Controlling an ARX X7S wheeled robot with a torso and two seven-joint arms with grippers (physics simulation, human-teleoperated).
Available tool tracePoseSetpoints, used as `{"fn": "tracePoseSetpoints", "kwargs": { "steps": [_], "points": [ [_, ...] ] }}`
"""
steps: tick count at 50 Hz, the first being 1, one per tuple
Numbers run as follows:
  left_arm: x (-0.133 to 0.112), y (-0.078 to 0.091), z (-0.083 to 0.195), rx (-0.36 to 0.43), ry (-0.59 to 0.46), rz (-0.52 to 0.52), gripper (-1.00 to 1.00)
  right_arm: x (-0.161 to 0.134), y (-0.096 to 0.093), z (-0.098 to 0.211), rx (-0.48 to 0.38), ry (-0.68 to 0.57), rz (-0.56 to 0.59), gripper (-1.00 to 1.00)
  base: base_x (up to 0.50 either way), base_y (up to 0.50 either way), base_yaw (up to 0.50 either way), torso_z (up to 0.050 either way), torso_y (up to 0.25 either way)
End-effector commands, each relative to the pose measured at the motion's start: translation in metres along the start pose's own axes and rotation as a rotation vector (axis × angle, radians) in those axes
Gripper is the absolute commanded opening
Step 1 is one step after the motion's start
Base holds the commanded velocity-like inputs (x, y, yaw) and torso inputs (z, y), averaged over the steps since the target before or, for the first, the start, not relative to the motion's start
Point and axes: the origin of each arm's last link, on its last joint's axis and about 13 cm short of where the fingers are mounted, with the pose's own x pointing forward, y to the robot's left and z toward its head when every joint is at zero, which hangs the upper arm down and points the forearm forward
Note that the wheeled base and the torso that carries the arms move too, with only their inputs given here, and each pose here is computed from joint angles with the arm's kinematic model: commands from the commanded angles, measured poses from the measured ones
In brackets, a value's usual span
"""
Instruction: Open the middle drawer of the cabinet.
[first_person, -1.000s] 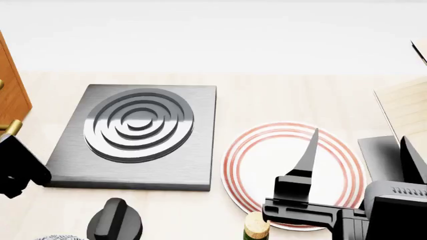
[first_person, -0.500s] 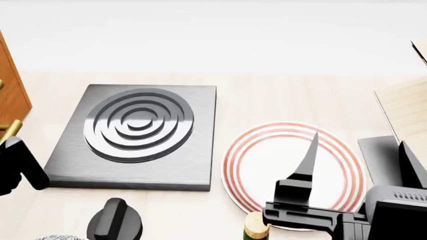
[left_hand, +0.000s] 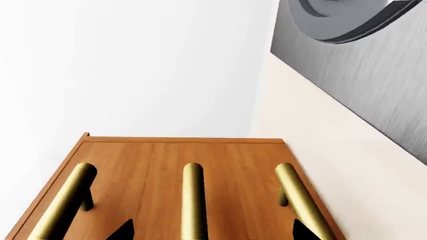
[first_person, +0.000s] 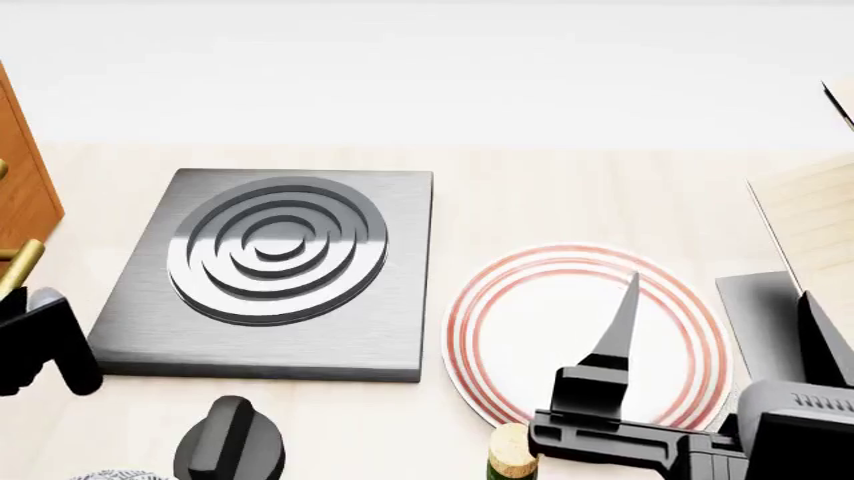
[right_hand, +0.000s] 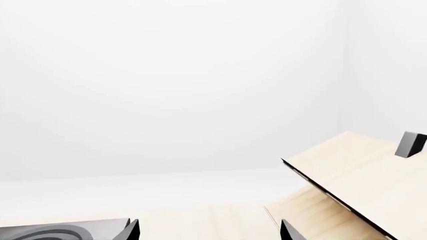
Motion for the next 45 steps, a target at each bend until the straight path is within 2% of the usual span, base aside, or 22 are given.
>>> {"fn": "tracePoseSetpoints", "kwargs": {
  "steps": [1,21,45],
  "points": [
    [0.005,-0.003,-0.002,0.021,0.019,-0.024,1.00,0.000,0.000,-0.001,0.004,0.003,-0.001,1.00,0.00,0.00,0.00,0.000,0.000],
    [0.011,-0.003,-0.013,0.013,0.104,-0.025,1.00,-0.002,-0.001,-0.003,0.005,0.006,-0.004,1.00,0.00,0.00,0.00,0.000,0.000],
    [0.011,0.010,-0.020,0.054,0.170,0.010,1.00,-0.002,-0.002,-0.004,0.012,0.007,-0.007,1.00,0.00,0.00,0.00,0.000,0.000]
  ]
}}
